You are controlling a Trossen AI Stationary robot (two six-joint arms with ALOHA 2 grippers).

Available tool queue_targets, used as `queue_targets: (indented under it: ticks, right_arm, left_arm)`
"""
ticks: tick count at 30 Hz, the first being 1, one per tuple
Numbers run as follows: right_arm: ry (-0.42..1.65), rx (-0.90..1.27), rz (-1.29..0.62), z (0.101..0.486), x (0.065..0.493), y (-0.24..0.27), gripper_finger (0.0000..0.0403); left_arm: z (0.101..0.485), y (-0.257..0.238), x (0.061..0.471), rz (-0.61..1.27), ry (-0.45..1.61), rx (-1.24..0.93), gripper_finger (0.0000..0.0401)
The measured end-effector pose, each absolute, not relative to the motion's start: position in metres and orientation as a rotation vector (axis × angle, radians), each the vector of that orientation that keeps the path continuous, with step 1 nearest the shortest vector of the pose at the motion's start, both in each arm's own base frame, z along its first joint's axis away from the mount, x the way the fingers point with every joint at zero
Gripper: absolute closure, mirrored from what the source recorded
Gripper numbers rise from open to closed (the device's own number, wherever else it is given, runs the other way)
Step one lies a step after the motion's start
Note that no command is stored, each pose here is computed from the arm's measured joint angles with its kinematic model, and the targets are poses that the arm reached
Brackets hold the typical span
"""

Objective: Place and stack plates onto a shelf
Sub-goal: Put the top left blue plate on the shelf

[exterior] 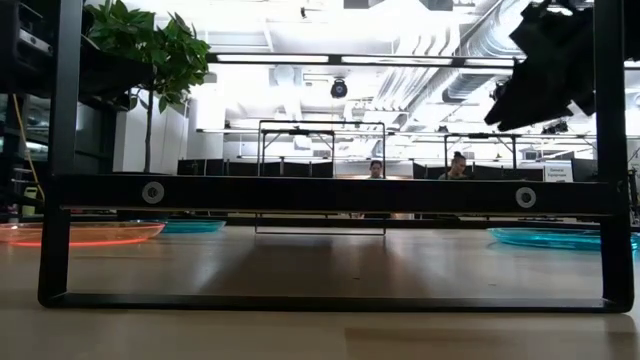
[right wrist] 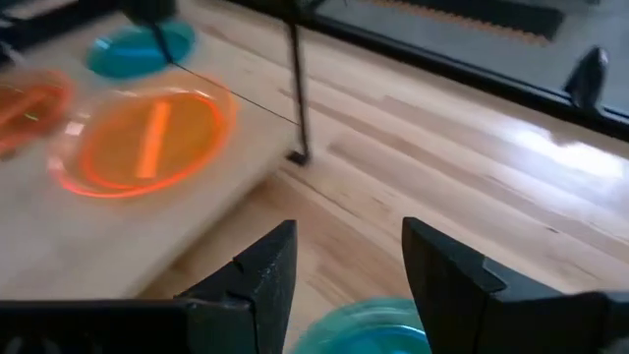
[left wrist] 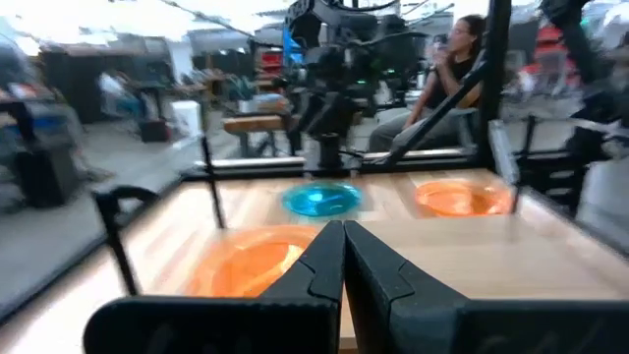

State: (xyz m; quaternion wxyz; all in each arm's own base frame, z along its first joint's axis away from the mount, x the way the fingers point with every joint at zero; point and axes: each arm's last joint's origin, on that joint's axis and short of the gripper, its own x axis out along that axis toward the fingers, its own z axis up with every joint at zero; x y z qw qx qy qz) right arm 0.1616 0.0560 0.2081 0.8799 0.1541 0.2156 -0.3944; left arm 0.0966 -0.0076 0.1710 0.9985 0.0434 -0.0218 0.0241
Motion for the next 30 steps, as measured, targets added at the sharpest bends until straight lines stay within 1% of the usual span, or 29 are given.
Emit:
queue_targets:
  ticks: [3, 9, 12, 17, 20, 22, 24, 26, 28, 30]
  right_arm:
    - [0.409, 0.302, -0.827, 0.205, 0.162, 0.063, 0.0235]
    - [0.431, 0.283, -0.878, 0.198, 0.168, 0.059, 0.0235]
    - [0.475, 0.278, -0.904, 0.196, 0.171, 0.05, 0.0235]
    - [0.55, 0.26, -0.939, 0.197, 0.177, 0.032, 0.0236]
    - [0.559, 0.278, -0.915, 0.192, 0.186, 0.02, 0.0236]
    - [0.552, 0.301, -0.837, 0.178, 0.188, 0.012, 0.0236]
    - [0.509, 0.334, -0.761, 0.164, 0.189, 0.004, 0.0236]
    - [0.429, 0.351, -0.738, 0.157, 0.185, -0.005, 0.0236]
    - [0.339, 0.342, -0.731, 0.154, 0.18, -0.012, 0.0236]
    - [0.268, 0.341, -0.717, 0.155, 0.174, -0.017, 0.0236]
  left_arm:
    - [0.174, -0.007, 0.096, 0.075, -0.07, 0.103, 0.0401]
    - [0.175, -0.007, 0.096, 0.069, -0.086, -0.048, 0.0401]
    - [0.175, -0.007, 0.096, 0.068, -0.087, -0.082, 0.0401]
    - [0.175, -0.007, 0.096, 0.068, -0.086, -0.065, 0.0401]
    - [0.175, -0.007, 0.096, 0.069, -0.086, -0.051, 0.0401]
    - [0.175, -0.007, 0.096, 0.069, -0.086, -0.046, 0.0401]
    - [0.175, -0.007, 0.096, 0.077, -0.086, -0.047, 0.0401]
    - [0.175, -0.006, 0.096, 0.089, -0.088, -0.048, 0.0401]
    - [0.175, -0.006, 0.096, 0.112, -0.09, -0.049, 0.0401]
    - [0.177, -0.004, 0.096, 0.181, -0.114, -0.067, 0.04]
